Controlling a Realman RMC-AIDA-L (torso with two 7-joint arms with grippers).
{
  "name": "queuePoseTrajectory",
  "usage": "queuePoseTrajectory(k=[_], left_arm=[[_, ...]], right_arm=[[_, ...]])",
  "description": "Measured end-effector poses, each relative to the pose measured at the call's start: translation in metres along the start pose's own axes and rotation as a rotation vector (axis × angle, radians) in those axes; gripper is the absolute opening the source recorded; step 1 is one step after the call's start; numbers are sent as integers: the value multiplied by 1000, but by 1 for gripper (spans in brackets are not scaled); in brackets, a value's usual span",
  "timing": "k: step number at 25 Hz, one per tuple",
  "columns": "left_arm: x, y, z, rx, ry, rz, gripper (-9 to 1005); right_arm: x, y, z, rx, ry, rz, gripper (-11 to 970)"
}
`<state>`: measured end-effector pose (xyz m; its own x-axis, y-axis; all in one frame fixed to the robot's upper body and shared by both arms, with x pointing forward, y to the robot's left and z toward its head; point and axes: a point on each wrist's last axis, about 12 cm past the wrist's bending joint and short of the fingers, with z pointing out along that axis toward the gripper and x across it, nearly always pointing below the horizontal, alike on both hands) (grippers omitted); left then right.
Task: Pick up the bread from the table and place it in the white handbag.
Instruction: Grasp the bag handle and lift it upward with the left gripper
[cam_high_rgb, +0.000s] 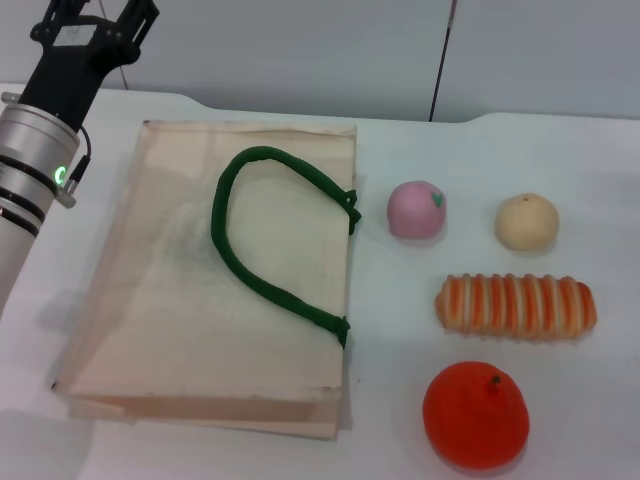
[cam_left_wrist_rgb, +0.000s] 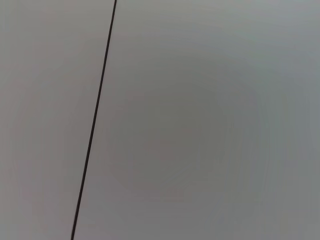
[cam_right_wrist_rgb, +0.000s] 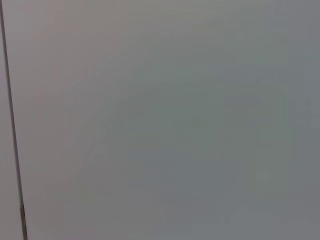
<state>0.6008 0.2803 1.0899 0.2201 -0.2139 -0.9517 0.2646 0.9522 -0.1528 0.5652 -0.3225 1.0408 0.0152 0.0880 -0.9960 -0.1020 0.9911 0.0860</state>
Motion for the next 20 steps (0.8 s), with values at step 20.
queuePoseTrajectory(k=[20], left_arm=[[-2, -1, 4, 12, -1, -79, 767]], right_arm=[[1, -1, -1, 7, 2, 2, 876]])
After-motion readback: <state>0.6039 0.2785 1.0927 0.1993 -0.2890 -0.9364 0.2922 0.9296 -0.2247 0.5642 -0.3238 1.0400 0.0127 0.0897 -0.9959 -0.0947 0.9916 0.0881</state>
